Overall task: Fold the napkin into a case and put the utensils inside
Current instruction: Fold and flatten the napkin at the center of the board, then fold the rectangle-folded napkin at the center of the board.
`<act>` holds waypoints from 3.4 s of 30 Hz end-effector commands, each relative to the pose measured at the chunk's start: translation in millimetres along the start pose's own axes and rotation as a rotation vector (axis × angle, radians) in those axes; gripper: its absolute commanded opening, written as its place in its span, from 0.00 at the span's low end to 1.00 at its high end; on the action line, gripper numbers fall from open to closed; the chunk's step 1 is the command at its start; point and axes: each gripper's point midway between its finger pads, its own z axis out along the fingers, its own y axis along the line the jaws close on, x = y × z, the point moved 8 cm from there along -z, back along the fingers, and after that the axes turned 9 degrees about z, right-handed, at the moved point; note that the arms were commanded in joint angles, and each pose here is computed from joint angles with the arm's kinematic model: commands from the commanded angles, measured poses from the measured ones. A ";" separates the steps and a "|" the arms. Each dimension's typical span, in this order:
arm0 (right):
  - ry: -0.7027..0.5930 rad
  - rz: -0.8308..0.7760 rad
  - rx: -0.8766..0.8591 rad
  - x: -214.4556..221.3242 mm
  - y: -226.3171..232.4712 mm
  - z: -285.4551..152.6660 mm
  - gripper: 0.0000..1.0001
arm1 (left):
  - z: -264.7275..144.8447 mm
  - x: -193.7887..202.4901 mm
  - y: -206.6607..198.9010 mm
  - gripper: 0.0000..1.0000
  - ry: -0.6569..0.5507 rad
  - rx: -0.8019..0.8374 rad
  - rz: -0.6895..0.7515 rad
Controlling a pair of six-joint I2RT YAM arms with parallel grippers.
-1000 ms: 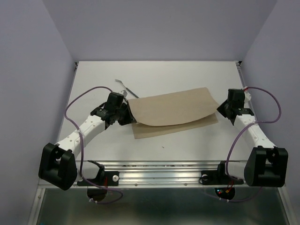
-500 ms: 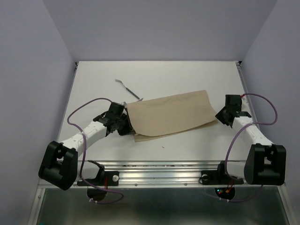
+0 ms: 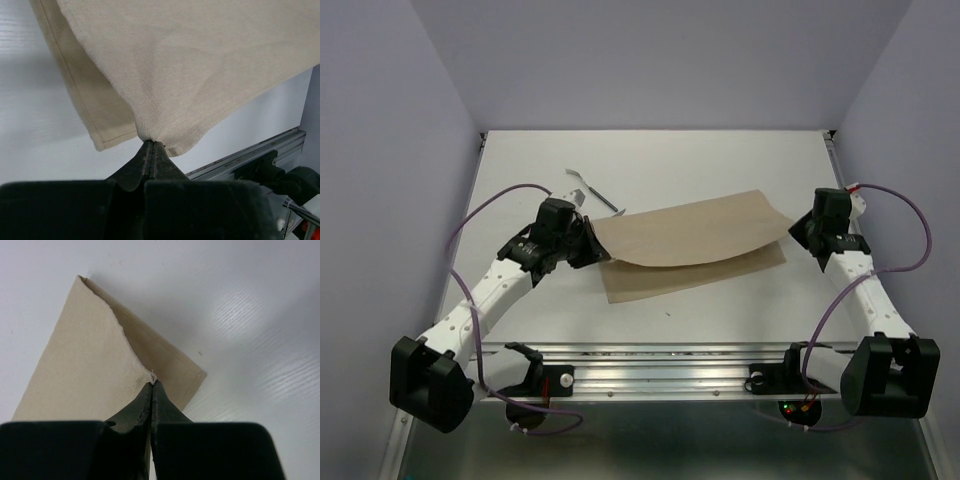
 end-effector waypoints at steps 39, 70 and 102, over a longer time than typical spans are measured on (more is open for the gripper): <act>-0.011 -0.015 0.069 10.4 -20.5 7.1 0.01 | 6.8 42.8 18.9 0.00 0.105 0.001 -0.059; 0.123 -0.062 -0.142 0.7 31.4 17.3 0.50 | 26.0 6.2 5.4 0.73 0.080 0.002 0.004; 0.564 -0.356 -0.114 131.1 127.4 142.6 0.22 | 199.8 -63.9 -2.8 0.56 0.167 -0.028 -0.020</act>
